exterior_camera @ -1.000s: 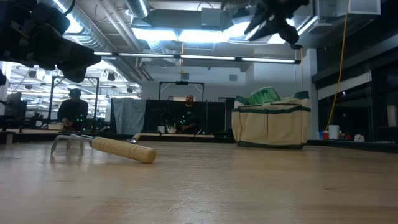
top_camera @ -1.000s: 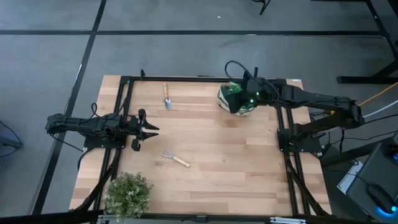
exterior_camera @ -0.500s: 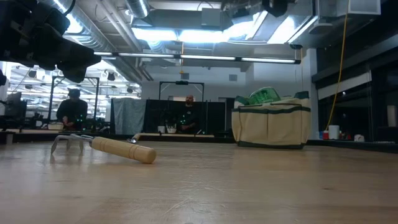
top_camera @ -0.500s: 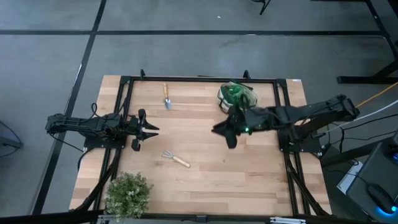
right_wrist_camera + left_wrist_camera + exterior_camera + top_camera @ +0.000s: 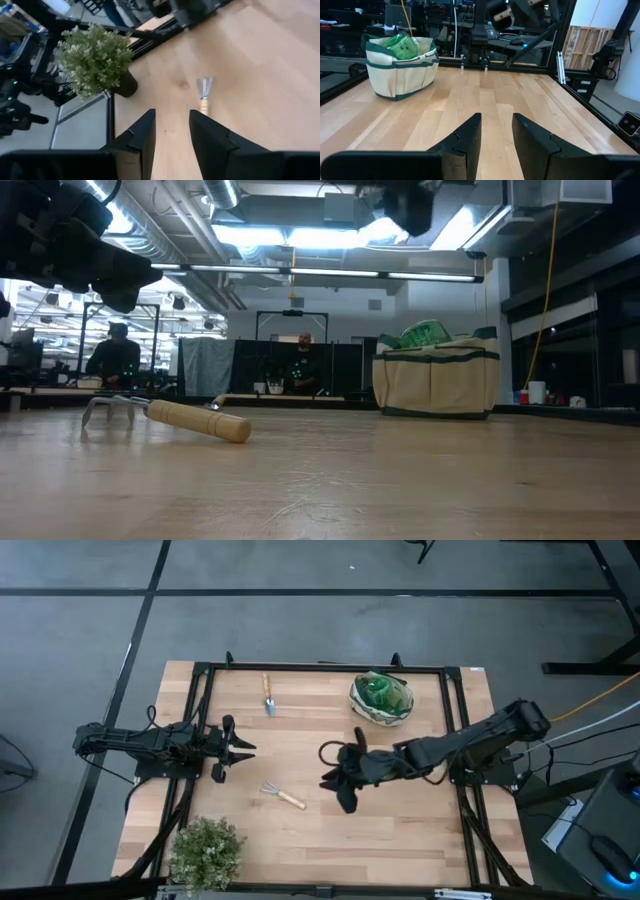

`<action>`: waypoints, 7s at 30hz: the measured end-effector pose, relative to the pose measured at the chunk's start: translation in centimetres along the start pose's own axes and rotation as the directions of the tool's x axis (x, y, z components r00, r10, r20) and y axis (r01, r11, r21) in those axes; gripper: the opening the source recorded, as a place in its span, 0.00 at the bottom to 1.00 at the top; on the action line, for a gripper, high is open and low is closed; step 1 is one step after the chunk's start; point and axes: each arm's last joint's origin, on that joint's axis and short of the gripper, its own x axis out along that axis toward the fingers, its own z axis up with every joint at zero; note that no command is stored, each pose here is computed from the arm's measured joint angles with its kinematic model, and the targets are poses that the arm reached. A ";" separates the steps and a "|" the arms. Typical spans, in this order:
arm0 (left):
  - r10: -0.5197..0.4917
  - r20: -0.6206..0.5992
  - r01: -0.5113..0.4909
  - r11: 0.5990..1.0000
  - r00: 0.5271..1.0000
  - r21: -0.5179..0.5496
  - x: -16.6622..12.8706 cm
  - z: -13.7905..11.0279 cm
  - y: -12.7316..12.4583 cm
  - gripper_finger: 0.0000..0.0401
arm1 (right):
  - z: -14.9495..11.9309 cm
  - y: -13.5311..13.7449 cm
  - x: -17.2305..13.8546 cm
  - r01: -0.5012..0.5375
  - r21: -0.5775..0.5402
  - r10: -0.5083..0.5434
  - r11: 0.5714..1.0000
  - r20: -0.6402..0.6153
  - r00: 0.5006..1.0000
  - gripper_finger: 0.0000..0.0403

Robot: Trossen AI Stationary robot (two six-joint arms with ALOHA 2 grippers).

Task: Pick & Place Garden tools in Gardening bag
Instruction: Move the mini rake to the center left of the table, then move the hand trowel to the center of the table

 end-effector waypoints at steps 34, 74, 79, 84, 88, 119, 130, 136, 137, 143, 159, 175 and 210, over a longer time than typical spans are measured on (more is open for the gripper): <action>0.000 0.000 0.000 1.000 1.000 0.000 0.0 0.0 0.0 0.26 | -5.0 0.2 6.6 -0.067 -0.352 0.048 0.934 -0.062 0.997 0.48; 0.000 -0.001 0.000 1.000 1.000 0.000 0.0 0.0 0.0 0.26 | -10.2 -3.8 13.1 0.115 -0.474 -0.146 0.873 -0.028 0.989 0.48; 0.000 0.000 0.000 1.000 1.000 0.000 0.0 0.0 0.0 0.26 | -11.6 -4.7 14.1 0.119 -0.488 -0.173 0.865 -0.067 0.983 0.48; 0.000 0.000 0.000 1.000 1.000 0.000 0.0 0.0 0.0 0.26 | -12.4 -5.1 14.7 0.084 -0.487 -0.152 0.869 -0.103 0.983 0.48; 0.000 0.000 0.000 1.000 1.000 0.000 0.0 0.0 0.0 0.26 | -12.3 -4.9 14.8 0.079 -0.486 -0.147 0.870 -0.102 0.984 0.48; 0.002 0.000 -0.002 1.000 1.000 0.000 0.0 0.0 0.0 0.26 | -9.9 -4.5 18.1 0.196 -0.329 -0.269 0.924 -0.194 0.943 0.28; 0.002 0.000 -0.002 1.000 1.000 0.000 0.0 0.0 0.0 0.26 | -9.4 -4.4 17.4 0.268 -0.050 -0.267 0.962 -0.357 0.895 0.15; 0.003 0.003 -0.003 1.000 1.000 0.000 0.0 0.0 0.0 0.26 | -8.9 -4.2 15.7 0.318 -0.082 -0.323 0.944 -0.407 0.854 0.15; 0.004 0.004 -0.004 1.000 1.000 0.000 0.0 0.0 0.0 0.26 | -8.9 -4.2 15.2 0.344 -0.101 -0.353 0.934 -0.423 0.834 0.15; 0.008 -0.002 -0.008 1.000 1.000 0.000 0.1 0.0 0.0 0.26 | -9.0 -4.7 13.2 0.365 -0.200 -0.416 0.909 -0.470 0.779 0.15; 0.011 -0.026 -0.011 1.000 1.000 0.001 0.2 -0.2 0.0 0.26 | -10.6 -8.1 1.9 0.459 -0.162 -0.462 0.874 -0.570 0.679 0.14; 0.012 -0.036 -0.012 1.000 0.999 0.001 0.3 -0.3 0.0 0.26 | -16.1 -12.2 -7.4 0.593 0.054 -0.412 0.803 -0.668 0.619 0.14; 0.011 -0.036 -0.011 1.000 0.999 0.001 0.3 -0.3 0.0 0.26 | -14.0 -8.4 -7.9 0.569 0.336 -0.102 0.751 -0.792 0.603 0.63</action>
